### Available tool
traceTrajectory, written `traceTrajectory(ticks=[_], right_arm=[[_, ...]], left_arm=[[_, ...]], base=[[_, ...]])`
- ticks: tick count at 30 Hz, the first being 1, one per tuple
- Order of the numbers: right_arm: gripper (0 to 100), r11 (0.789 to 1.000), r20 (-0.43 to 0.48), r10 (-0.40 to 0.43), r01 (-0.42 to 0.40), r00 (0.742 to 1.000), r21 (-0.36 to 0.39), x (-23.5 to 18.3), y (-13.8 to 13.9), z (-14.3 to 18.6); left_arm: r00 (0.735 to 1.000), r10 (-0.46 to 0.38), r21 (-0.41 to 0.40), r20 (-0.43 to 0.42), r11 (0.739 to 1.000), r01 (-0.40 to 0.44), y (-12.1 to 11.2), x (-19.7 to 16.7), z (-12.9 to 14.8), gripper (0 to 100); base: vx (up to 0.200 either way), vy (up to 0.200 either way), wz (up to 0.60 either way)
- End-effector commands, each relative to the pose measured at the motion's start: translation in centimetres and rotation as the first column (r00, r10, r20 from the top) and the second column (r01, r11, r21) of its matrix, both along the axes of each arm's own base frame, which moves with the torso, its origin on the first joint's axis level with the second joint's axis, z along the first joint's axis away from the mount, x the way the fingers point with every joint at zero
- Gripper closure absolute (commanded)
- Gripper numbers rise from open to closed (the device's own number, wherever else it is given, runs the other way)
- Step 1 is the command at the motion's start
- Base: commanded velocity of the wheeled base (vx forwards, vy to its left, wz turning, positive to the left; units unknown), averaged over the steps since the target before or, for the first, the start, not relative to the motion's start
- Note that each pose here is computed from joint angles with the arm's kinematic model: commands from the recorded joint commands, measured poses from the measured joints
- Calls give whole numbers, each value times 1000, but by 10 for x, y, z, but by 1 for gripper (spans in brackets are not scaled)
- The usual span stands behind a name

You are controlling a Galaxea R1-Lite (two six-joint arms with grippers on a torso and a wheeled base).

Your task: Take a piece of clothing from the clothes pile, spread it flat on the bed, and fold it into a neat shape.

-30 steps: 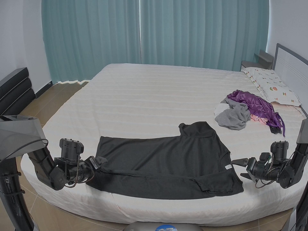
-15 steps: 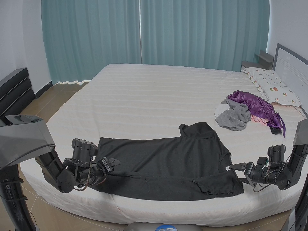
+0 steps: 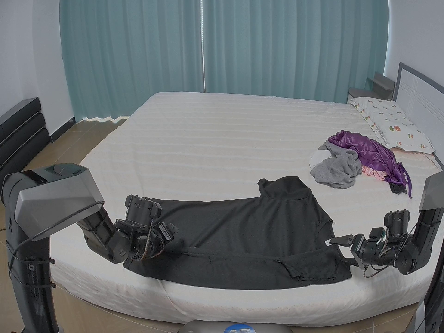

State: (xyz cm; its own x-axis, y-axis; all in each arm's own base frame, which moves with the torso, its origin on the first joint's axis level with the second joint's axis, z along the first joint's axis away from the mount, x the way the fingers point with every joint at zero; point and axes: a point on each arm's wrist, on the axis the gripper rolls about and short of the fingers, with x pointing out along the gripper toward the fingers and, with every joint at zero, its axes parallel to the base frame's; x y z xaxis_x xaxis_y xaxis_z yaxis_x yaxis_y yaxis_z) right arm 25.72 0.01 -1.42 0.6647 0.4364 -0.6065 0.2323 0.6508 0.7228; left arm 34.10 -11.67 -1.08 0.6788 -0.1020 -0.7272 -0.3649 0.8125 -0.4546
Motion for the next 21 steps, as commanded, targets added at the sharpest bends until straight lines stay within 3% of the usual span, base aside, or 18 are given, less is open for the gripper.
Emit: traceTrajectory(ticks=[1,12,16,21], right_arm=[[0,1000,-4,2,-2,1000,1,-1,1,-5],[0,1000,-3,4,-4,1000,1,-1,1,-5],[0,1000,-7,6,-6,1000,-3,-2,1,-6],[0,1000,-11,13,-13,1000,-4,-4,3,-6]], left_arm=[[998,63,21,15,998,-63,7,26,-11,0],[962,250,-108,108,965,-238,34,56,3,0],[953,279,-128,116,956,-264,52,58,4,0],[969,238,-171,68,960,-223,70,54,1,0]], base=[[0,0,0],[0,0,0],[0,0,0],[0,0,0]])
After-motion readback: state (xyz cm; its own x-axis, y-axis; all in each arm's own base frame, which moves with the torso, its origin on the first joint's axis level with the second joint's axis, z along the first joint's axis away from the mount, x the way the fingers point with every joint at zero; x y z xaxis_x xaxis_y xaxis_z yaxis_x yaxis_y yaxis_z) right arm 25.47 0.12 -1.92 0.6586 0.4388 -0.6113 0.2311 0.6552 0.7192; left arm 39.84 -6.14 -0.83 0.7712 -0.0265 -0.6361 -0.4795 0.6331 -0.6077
